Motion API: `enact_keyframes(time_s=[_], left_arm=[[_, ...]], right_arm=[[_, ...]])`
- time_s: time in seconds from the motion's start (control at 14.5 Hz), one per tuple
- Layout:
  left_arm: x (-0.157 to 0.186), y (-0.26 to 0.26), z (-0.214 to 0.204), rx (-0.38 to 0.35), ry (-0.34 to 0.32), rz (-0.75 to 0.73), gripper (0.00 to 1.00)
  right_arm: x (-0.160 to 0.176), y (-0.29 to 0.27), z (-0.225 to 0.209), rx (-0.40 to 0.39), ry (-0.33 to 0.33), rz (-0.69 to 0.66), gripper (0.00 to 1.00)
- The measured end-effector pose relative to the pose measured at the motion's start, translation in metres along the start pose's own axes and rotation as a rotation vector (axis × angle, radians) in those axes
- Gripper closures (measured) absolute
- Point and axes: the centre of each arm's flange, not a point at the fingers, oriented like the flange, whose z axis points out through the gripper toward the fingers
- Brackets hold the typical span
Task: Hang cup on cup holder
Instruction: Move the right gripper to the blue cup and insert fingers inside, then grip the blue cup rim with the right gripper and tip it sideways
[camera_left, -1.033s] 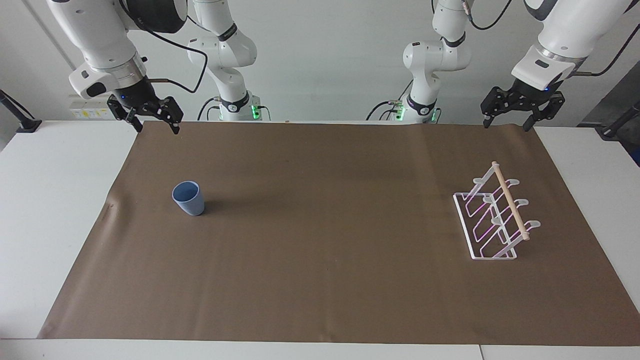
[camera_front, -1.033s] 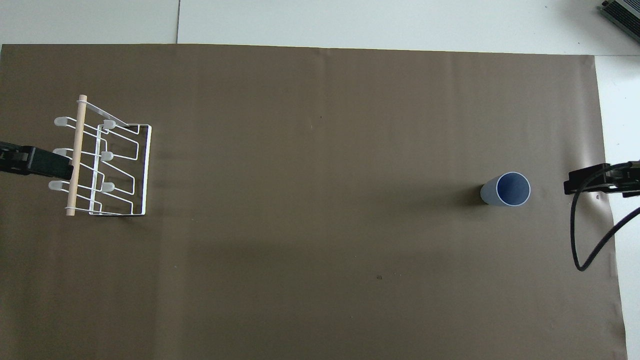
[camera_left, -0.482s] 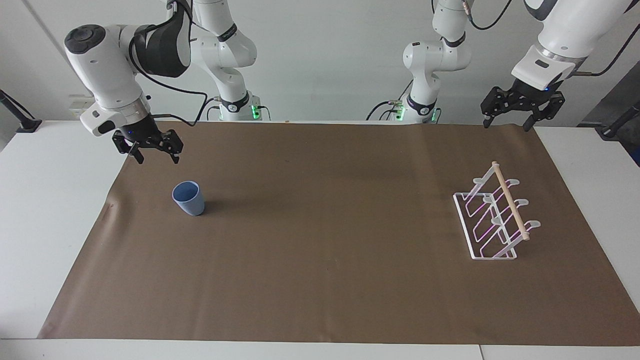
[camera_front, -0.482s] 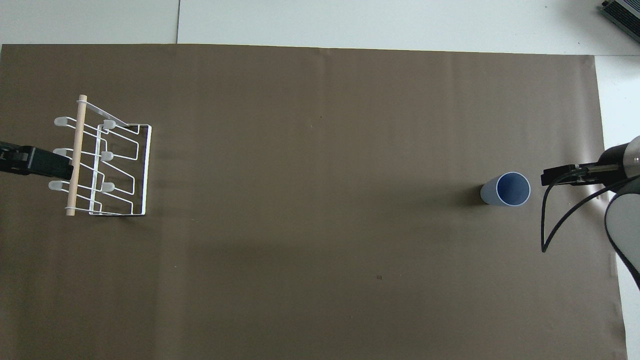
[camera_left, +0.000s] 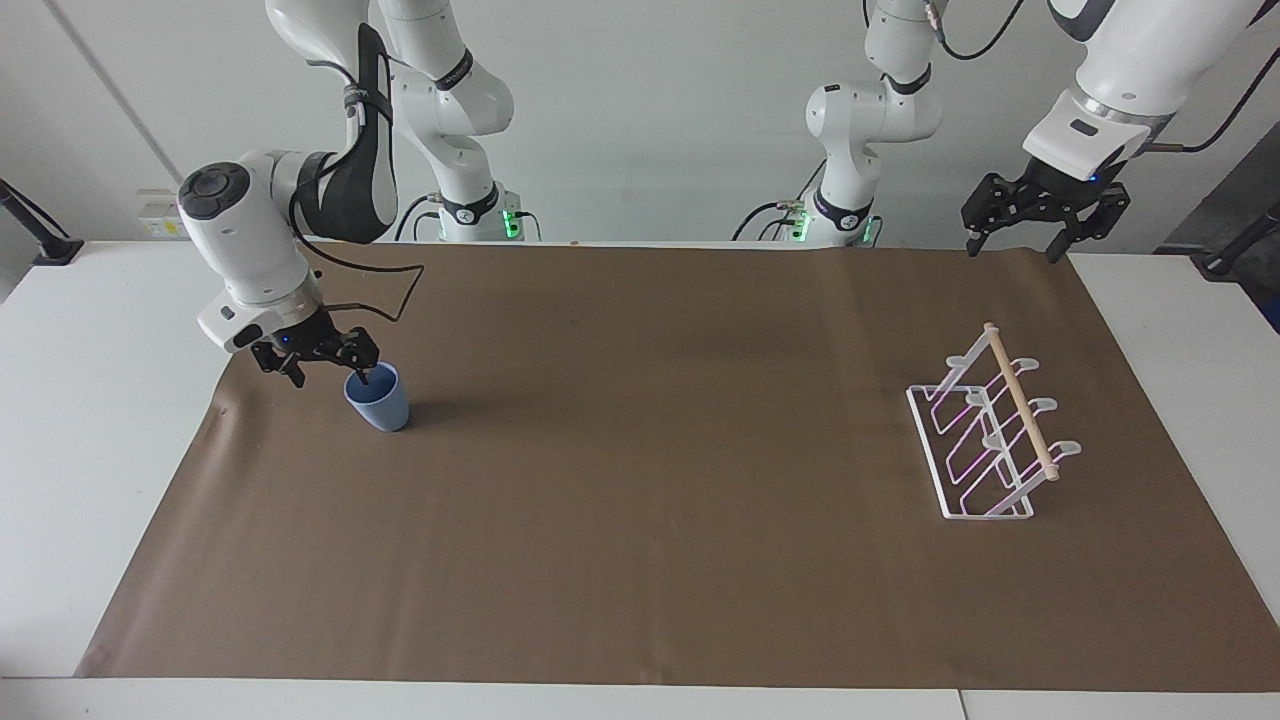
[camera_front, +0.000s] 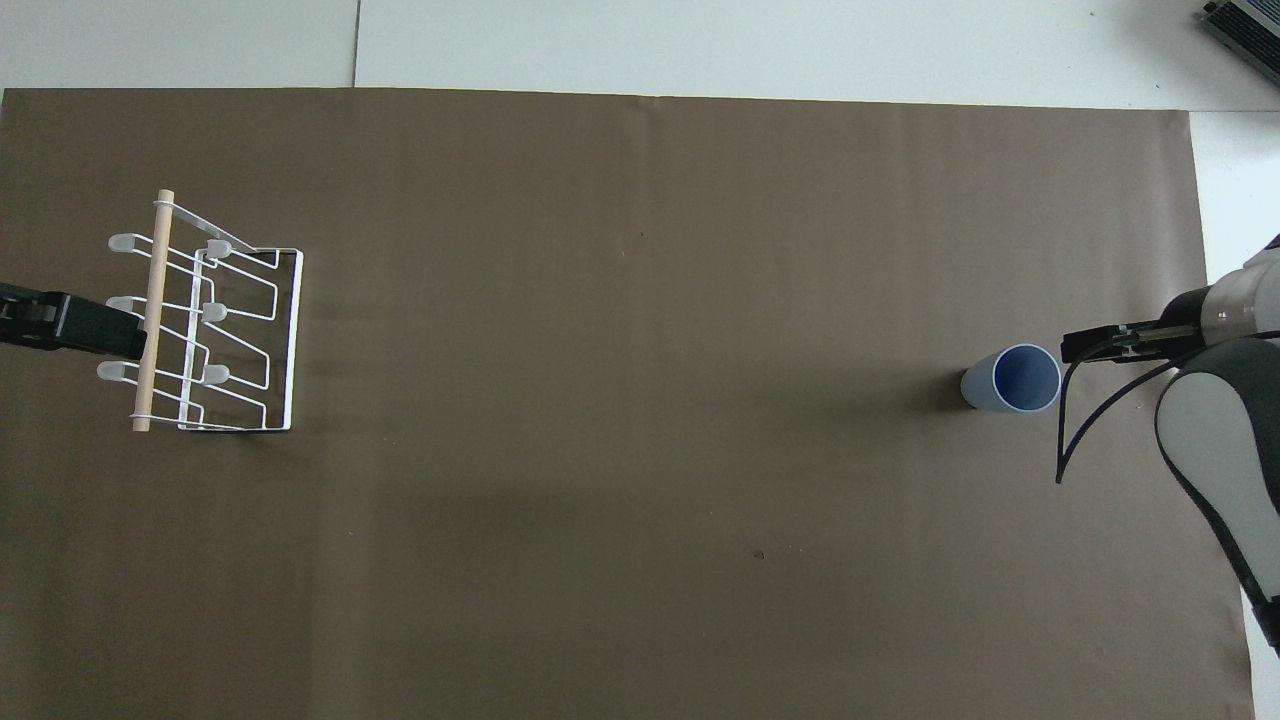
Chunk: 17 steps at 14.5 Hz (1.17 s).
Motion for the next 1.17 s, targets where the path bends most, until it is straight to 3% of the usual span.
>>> enact_keyframes(time_s=[0.9,0.96,1.17], left_arm=[[0.000,0.000,0.000,0.000,0.000,0.000,0.00],[0.000,0.000,0.000,0.000,0.000,0.000,0.00],[0.000,0.000,0.000,0.000,0.000,0.000,0.00]], right_arm=[[-0.014,0.014,0.049,0.063,-0.002,-0.054,0.00],[-0.013,0.014,0.049,0.063,-0.002,-0.056,0.05],[-0.013,0.012,0.049,0.063,-0.002,-0.058,0.37]])
